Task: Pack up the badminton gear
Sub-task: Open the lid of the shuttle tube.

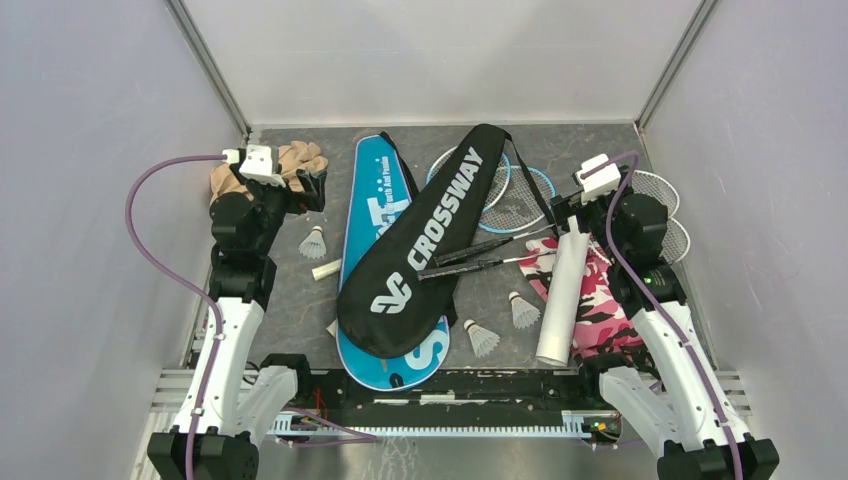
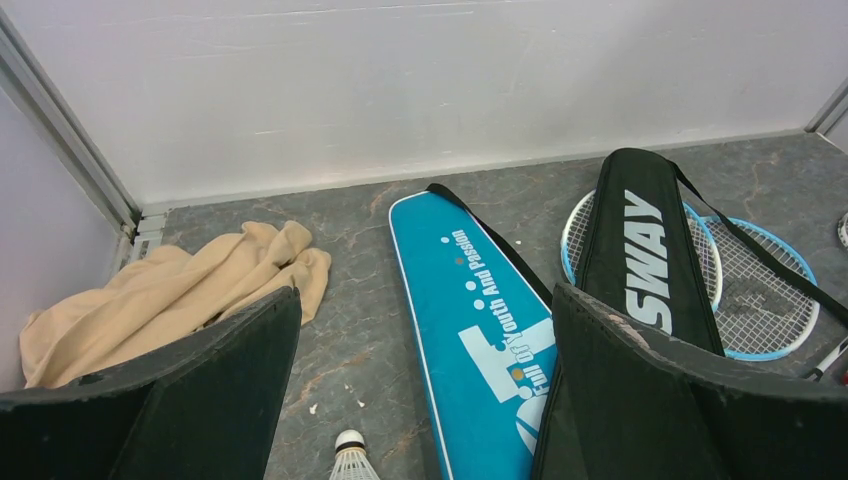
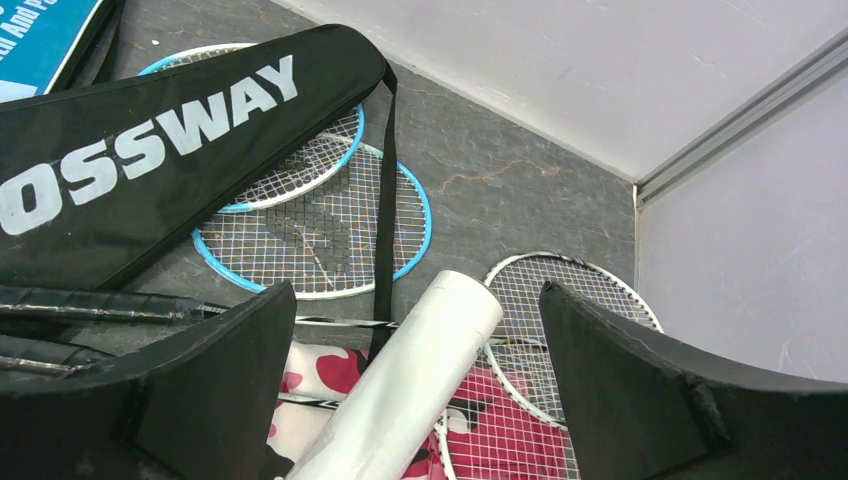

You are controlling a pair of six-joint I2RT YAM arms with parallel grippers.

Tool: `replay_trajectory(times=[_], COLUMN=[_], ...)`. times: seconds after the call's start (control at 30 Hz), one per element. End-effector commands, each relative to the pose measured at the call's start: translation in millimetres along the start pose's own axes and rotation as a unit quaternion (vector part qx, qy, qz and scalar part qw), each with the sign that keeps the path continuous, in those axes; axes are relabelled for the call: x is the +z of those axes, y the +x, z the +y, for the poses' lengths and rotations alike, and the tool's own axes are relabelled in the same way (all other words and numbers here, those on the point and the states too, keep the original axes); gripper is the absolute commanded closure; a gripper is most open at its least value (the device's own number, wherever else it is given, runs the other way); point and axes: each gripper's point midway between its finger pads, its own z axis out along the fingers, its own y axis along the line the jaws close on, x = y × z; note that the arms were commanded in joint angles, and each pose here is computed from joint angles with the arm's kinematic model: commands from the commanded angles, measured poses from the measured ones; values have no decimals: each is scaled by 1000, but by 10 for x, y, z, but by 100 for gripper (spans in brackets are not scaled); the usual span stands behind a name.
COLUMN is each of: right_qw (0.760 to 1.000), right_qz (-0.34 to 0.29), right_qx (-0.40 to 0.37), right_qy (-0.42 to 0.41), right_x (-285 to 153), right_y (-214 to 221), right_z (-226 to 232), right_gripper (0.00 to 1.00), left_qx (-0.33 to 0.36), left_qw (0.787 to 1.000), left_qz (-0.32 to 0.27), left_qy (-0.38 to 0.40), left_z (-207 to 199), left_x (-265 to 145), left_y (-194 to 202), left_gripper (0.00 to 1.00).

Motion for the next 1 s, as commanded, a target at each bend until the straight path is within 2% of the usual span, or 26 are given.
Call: replay_trajectory(times=[0.0, 0.5, 0.77, 0.97], right_qw=[1000, 1000, 997, 988], right_qz=[-29, -20, 53, 124], right_qx=[1, 2, 5, 31], right_qy=[4, 20, 56, 80], right_x=[-28, -82, -130, -103], right_y=[-189, -254, -115, 285], right_z=[-42, -127, -294, -290], right_gripper=[2, 2, 2, 2], left_qx=[-18, -16, -14, -20], left_qw=[999, 999, 1000, 999], left_qz=[-31, -29, -27, -23], left_qy=[6, 8, 8, 17], left_z=[-29, -38, -37, -67], left_x=[-9, -13, -21, 7], left_y=[-168, -186, -169, -156], left_gripper=[0, 0, 0, 0])
